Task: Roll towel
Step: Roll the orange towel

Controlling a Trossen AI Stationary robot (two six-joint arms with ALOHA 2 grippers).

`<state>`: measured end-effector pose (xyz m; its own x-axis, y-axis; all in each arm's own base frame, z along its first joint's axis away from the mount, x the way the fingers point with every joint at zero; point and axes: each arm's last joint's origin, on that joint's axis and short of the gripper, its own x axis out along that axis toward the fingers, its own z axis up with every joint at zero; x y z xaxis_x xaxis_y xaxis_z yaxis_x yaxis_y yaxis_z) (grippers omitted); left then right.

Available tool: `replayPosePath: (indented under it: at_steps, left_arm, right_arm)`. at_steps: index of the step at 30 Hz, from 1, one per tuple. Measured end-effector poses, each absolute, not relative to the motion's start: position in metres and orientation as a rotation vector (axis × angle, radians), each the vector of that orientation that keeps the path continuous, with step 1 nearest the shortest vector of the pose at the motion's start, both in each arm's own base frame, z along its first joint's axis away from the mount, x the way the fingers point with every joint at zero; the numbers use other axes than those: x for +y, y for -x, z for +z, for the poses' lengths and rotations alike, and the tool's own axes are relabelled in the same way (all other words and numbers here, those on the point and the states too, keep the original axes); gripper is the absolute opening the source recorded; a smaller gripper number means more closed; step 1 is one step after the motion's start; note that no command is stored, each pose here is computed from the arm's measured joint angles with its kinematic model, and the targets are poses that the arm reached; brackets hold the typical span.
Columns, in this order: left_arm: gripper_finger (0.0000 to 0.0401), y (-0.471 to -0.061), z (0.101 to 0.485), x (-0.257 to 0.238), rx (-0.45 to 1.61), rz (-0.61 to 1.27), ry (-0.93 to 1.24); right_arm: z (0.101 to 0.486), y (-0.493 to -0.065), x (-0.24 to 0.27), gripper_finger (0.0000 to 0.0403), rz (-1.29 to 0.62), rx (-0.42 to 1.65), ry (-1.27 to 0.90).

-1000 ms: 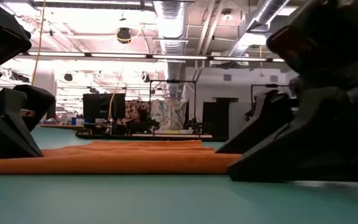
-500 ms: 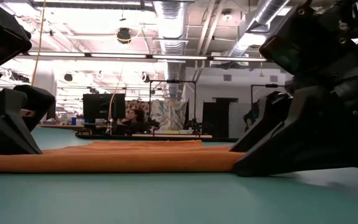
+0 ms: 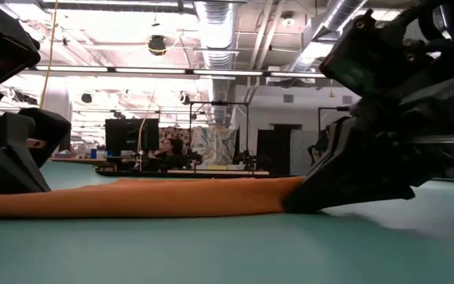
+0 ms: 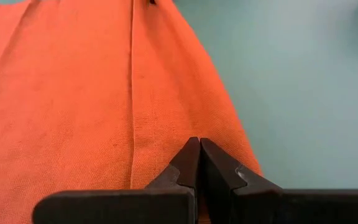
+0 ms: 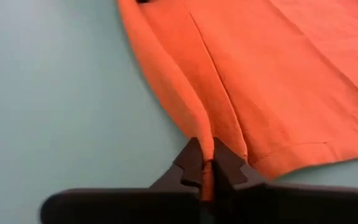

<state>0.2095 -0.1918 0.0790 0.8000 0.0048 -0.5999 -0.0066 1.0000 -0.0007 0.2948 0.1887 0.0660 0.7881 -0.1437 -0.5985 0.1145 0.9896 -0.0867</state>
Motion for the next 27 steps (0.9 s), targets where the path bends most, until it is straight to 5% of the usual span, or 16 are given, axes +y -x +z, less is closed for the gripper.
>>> replayPosePath:
  at_steps: [11,27]
  left_arm:
    - [0.0,-0.211,0.081,-0.196,0.648,-0.066,0.054]
    - [0.0,-0.212,0.083,-0.2,0.668,-0.158,0.092]
  right_arm:
    - [0.109,-0.303,0.205,0.0014,-0.051,0.667,-0.16]
    - [0.155,-0.314,0.168,0.0012,-0.168,0.714,-0.813]
